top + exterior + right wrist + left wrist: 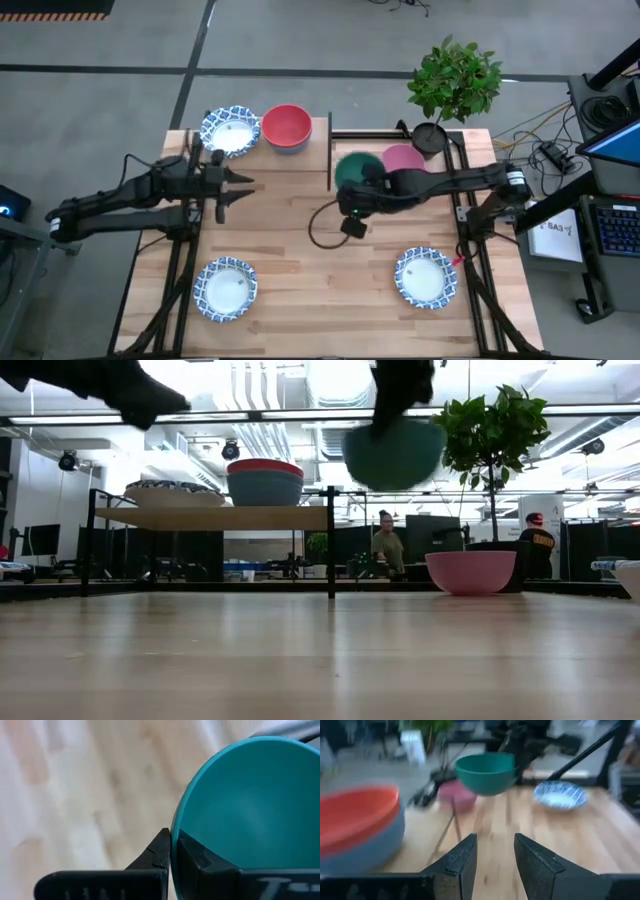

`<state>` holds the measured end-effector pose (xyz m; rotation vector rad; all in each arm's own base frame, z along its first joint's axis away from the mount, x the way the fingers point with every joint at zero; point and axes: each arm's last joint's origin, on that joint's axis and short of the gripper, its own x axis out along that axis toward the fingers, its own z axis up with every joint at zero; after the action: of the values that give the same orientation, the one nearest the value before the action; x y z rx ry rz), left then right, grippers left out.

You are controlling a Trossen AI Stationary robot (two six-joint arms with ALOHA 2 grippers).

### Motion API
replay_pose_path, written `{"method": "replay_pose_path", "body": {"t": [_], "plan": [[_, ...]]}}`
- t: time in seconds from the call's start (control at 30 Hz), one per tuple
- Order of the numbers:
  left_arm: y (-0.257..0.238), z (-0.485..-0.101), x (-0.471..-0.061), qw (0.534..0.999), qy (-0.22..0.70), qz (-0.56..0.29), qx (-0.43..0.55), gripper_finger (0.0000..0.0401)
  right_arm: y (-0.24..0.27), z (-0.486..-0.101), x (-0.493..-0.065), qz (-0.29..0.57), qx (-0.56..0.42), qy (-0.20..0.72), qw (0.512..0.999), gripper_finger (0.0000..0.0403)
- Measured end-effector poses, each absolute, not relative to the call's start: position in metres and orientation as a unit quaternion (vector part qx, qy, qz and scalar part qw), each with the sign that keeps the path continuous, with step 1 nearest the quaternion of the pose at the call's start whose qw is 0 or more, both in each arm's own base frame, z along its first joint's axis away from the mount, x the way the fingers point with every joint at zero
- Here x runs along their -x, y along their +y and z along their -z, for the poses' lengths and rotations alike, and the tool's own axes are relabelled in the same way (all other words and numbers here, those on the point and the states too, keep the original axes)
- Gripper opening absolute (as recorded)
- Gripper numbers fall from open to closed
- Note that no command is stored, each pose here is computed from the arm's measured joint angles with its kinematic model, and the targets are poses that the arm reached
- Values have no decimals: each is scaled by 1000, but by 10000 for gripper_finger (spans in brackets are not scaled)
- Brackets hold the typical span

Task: Place and stack bowls onto a shelf
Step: Stack the green bowl on top of the orange bowl

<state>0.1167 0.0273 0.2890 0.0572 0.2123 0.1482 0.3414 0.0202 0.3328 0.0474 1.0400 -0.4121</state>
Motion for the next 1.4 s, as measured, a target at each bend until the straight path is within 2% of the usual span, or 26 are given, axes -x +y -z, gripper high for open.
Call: {"method": "replay_pose_path", "body": {"t": [0.17, 0.33, 0.47, 0.8, 1.13, 1.4], "plan": [[24, -300, -106, 994, 50, -68, -70, 113, 16, -374, -346, 236, 58, 411, 879, 9], [20, -308, -89, 994, 8, -72, -82, 113, -11, -409, -360, 225, 101, 328, 912, 9], [16, -313, -72, 993, -33, -82, -82, 113, -41, -423, -373, 201, 121, 298, 925, 9], [8, -314, -40, 987, -103, -88, -87, 113, -110, -409, -411, 162, 128, 304, 930, 9], [5, -313, -29, 983, -128, -90, -94, 113, -123, -387, -451, 148, 170, 313, 923, 9], [5, -312, -29, 983, -127, -90, -94, 113, -126, -371, -463, 140, 182, 327, 917, 9]]}}
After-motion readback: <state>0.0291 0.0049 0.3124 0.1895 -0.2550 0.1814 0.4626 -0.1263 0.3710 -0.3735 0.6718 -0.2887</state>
